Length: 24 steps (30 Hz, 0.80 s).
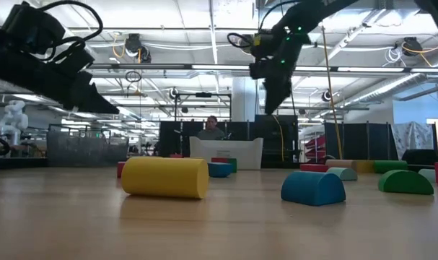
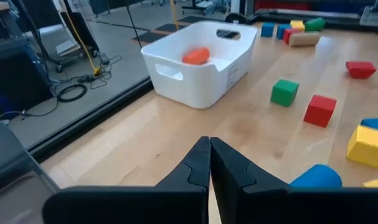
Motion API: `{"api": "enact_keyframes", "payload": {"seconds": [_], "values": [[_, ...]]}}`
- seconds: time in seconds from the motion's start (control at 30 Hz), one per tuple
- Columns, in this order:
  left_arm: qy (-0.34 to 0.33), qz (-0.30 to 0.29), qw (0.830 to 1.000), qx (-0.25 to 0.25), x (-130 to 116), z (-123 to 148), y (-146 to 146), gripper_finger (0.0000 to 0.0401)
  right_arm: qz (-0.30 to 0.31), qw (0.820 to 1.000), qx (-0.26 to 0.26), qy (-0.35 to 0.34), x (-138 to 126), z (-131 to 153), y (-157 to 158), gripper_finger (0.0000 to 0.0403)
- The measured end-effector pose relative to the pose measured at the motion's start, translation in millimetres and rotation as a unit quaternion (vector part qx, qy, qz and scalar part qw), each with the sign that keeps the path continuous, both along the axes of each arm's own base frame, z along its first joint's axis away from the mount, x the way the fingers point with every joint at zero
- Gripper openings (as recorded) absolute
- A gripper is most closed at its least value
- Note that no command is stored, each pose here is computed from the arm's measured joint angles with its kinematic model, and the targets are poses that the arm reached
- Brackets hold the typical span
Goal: Sort blocks by size
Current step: Put the brown cylinder block into the white bin
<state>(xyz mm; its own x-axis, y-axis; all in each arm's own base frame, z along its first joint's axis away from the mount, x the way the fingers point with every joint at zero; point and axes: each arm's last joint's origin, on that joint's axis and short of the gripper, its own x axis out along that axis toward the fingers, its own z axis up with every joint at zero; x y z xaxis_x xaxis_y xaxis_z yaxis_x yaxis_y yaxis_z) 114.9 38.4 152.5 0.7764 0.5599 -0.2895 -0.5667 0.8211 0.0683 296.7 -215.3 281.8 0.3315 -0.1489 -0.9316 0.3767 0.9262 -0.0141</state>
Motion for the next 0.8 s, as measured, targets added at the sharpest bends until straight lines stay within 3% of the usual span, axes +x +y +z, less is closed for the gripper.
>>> {"api": "enact_keyframes", "payload": {"seconds": [0.27, 0.4, 0.8], "values": [[0.000, 0.000, 1.000, 0.000, 0.1, 0.1, 0.0, 0.0015, -0.046, 0.997, 0.039, 0.041, -29.2, -11.5, 20.9, 0.0164], [0.001, 0.000, 1.000, 0.000, 0.3, -0.2, 0.1, 0.0015, -0.093, 0.993, 0.019, 0.070, -49.5, -24.5, 32.6, 0.0164], [-0.003, 0.000, 1.000, 0.002, 0.5, 0.6, 0.1, 0.0015, -0.193, 0.978, 0.045, 0.072, -99.9, -70.8, 69.1, 0.0164]]}}
